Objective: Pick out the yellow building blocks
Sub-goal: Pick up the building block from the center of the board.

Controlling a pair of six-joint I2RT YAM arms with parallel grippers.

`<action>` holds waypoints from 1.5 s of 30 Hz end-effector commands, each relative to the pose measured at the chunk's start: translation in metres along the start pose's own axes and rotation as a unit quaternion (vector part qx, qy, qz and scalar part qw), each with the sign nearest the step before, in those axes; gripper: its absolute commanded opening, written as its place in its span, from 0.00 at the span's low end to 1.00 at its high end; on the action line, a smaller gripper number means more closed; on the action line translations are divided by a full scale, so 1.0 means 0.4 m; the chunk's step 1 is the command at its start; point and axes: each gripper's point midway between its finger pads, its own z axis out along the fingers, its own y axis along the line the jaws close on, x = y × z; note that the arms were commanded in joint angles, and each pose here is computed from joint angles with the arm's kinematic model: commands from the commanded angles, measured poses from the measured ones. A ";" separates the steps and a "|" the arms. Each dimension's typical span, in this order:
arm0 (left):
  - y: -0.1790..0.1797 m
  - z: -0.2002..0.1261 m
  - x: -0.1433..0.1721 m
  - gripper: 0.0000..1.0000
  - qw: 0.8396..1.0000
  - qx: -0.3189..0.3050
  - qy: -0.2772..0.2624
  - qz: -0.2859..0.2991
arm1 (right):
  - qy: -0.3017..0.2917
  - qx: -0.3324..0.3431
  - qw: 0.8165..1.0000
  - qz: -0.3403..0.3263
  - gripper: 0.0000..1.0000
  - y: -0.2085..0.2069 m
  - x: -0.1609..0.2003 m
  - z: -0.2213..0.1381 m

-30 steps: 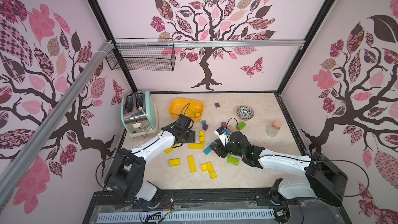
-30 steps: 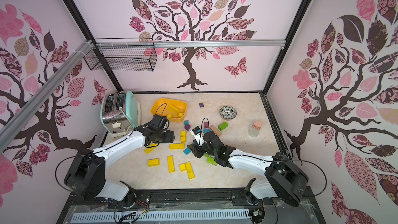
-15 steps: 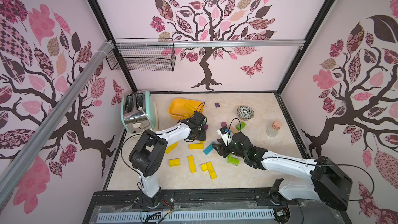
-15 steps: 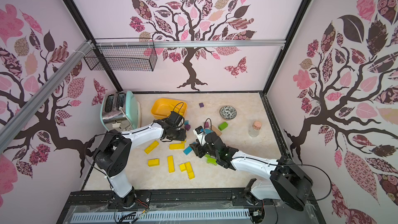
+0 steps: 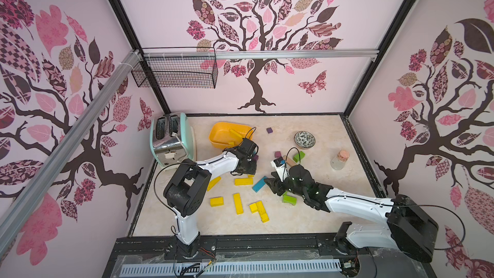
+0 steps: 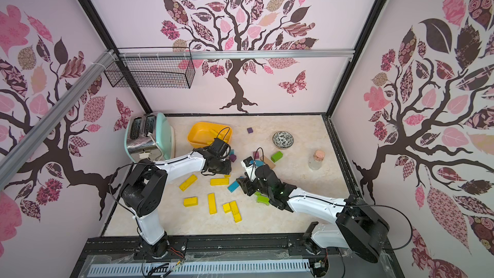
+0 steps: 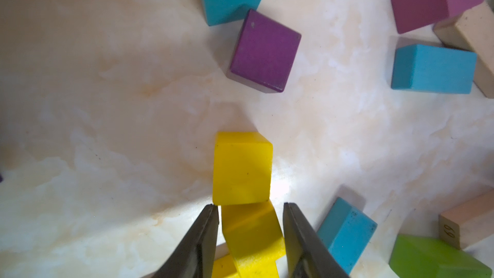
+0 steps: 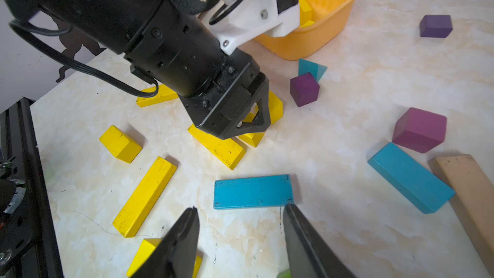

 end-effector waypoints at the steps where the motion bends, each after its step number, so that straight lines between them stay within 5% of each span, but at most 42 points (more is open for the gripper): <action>1: -0.008 -0.001 -0.022 0.45 1.000 0.001 -0.011 0.012 | -0.003 0.011 1.000 -0.003 0.56 -0.011 0.001 0.004; 32: 0.020 0.012 0.032 0.46 1.000 -0.016 0.017 0.003 | -0.012 0.009 1.000 -0.006 0.58 -0.011 0.002 -0.005; 45: 0.017 0.004 0.027 0.32 1.000 -0.013 0.012 0.011 | -0.011 0.013 1.000 -0.012 0.58 -0.013 0.003 -0.006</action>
